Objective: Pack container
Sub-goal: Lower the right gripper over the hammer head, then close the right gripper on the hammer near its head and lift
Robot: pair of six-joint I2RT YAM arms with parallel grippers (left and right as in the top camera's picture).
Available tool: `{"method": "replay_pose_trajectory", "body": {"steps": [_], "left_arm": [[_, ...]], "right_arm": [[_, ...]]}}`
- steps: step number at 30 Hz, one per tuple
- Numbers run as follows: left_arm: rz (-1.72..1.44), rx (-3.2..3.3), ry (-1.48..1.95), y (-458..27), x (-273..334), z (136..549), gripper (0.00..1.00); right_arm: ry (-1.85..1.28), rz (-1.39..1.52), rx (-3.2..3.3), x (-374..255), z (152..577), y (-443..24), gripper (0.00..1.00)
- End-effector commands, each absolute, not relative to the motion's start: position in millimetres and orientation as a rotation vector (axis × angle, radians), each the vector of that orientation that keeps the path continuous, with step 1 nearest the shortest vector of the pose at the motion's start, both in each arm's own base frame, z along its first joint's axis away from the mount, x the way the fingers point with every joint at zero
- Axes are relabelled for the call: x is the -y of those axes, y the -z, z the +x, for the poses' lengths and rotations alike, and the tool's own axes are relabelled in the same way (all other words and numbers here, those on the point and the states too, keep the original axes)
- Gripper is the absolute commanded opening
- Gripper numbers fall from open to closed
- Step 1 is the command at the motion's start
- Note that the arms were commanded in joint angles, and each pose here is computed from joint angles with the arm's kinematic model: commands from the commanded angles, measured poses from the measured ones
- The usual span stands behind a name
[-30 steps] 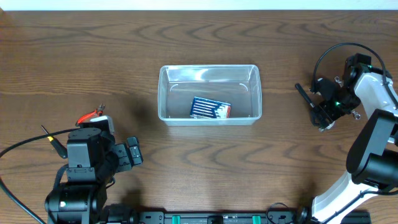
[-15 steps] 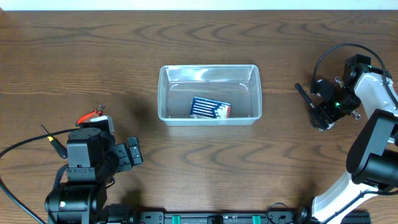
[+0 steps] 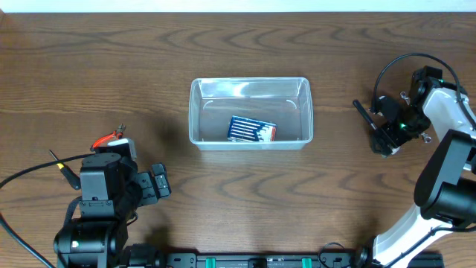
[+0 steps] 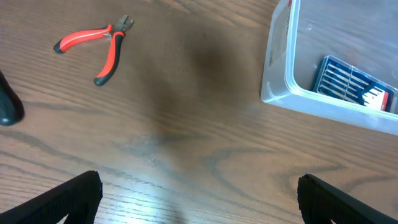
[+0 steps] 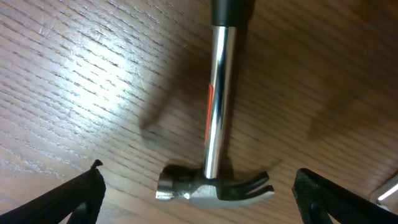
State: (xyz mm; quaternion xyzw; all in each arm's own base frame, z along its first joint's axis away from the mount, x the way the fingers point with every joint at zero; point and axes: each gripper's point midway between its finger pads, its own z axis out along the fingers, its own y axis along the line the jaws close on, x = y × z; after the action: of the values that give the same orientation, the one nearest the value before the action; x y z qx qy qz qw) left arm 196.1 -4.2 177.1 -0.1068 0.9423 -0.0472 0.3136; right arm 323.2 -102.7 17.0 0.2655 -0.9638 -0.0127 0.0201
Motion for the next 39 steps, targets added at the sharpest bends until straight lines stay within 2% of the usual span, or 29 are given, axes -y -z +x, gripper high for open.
{"method": "replay_pose_trajectory", "body": {"steps": [1,13,21,30,39], "left_arm": [[-0.292,-2.462,0.123,-185,3,198,0.98],[-0.292,-2.462,0.123,-185,3,198,0.99],[-0.292,-2.462,0.123,-185,3,198,0.98],[-0.292,-2.463,0.123,-185,3,198,0.98],[-0.292,-2.465,0.123,-185,3,198,0.98]], "right_arm": [[0.098,0.83,2.94,93,317,-1,0.97],[0.091,0.855,2.937,88,322,6,0.96],[0.093,0.849,2.912,89,316,6,0.88],[0.053,0.842,2.874,95,310,5,0.72],[0.031,0.822,2.852,102,304,4,0.62]]}}
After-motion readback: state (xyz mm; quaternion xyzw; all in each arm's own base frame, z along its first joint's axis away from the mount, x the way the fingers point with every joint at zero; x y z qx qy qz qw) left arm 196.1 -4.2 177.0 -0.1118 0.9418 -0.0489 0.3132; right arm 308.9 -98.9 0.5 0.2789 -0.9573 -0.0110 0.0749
